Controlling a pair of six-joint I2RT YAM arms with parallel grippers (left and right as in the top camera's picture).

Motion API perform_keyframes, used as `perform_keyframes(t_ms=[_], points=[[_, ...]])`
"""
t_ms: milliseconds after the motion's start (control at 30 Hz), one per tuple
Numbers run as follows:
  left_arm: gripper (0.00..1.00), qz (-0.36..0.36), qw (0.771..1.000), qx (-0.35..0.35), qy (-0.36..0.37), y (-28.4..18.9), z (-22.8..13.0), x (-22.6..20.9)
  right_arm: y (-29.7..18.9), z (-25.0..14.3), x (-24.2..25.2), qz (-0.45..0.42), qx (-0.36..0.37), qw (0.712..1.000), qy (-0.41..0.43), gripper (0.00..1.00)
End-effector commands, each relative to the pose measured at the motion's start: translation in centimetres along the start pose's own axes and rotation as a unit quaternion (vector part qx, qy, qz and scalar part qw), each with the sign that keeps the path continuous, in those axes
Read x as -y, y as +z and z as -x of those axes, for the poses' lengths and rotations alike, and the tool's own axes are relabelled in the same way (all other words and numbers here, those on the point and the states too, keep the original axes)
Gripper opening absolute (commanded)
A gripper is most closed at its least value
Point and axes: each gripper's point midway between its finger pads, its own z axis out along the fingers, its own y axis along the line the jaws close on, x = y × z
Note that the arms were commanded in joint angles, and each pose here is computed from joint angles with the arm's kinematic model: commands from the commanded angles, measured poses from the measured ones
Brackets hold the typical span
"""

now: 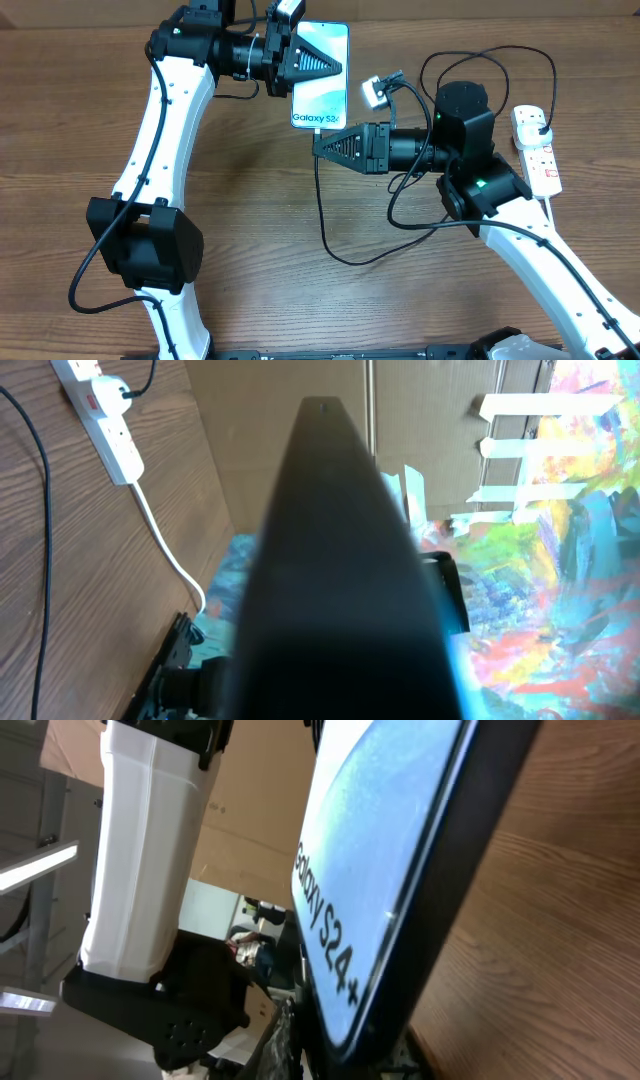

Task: Plug charger to phone and switch on socket

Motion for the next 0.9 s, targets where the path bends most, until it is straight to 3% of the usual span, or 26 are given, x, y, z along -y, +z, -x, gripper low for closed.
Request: perform_keyframes(t_ms=[0,867], points=[[0.04,-0.024,1.0,-0.015,0.006,0.2,-0.7,1.7,-0.9,1.4,0.0,-0.005,0.022,1.0,-0.001,0.04],[0.04,0.0,1.0,0.0,-0.004,0.0,-0.2,0.8,-0.4,0.4,-0.3,0.002,0.001,1.0,0.004,0.04]])
